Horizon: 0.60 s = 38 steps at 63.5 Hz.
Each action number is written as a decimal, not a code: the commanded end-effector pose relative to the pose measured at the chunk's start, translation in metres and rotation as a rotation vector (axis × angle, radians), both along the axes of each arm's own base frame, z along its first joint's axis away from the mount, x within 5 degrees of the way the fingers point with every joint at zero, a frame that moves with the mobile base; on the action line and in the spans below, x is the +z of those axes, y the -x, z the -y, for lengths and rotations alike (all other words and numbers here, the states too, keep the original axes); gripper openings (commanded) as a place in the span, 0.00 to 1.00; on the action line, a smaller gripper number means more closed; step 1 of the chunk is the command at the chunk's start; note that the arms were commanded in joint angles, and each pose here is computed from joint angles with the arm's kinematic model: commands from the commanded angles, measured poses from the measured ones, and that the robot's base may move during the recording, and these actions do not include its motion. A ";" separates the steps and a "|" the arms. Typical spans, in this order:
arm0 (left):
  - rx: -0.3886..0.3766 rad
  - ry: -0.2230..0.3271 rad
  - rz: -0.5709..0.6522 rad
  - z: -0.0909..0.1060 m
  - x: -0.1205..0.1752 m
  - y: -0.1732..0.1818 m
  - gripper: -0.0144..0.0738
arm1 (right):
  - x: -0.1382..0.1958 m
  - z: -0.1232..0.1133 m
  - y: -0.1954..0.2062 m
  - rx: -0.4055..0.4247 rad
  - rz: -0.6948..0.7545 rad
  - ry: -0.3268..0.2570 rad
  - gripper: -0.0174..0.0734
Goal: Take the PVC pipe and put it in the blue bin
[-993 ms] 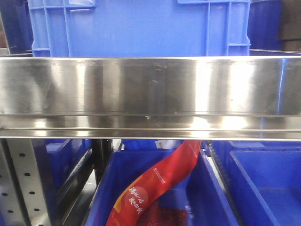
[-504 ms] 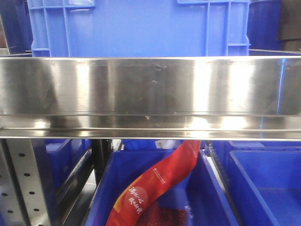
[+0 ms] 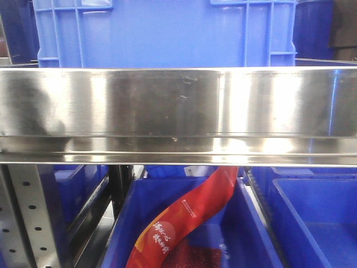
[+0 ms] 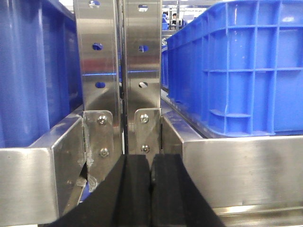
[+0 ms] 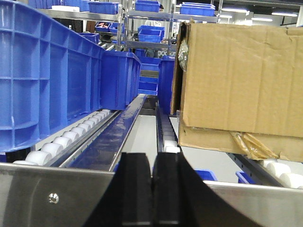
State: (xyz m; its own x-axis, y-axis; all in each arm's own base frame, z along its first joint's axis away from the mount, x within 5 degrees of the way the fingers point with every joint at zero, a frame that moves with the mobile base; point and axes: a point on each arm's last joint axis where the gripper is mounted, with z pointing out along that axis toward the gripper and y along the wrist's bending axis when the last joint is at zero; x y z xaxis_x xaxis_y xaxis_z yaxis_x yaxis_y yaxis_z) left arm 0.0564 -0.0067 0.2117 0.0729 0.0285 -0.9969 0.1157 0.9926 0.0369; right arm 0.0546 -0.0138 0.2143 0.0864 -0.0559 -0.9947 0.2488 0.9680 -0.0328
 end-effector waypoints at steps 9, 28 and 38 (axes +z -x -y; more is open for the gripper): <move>0.013 -0.001 0.033 -0.001 0.003 0.001 0.04 | 0.002 0.000 0.001 -0.005 0.023 0.004 0.01; 0.091 -0.002 0.035 -0.005 0.003 0.000 0.04 | 0.002 0.000 0.001 -0.005 0.023 0.004 0.01; 0.091 -0.002 0.035 -0.005 0.003 0.000 0.04 | 0.002 0.000 0.001 -0.005 0.023 0.004 0.01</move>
State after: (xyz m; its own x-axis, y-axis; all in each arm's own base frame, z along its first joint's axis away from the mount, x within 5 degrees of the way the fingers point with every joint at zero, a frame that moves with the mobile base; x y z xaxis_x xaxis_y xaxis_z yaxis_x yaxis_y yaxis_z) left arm 0.0566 -0.0018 0.2126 0.0820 0.0344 -0.9960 0.0285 0.9989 0.0368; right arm 0.0546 -0.0138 0.2143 0.0866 -0.0552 -0.9947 0.2488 0.9680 -0.0321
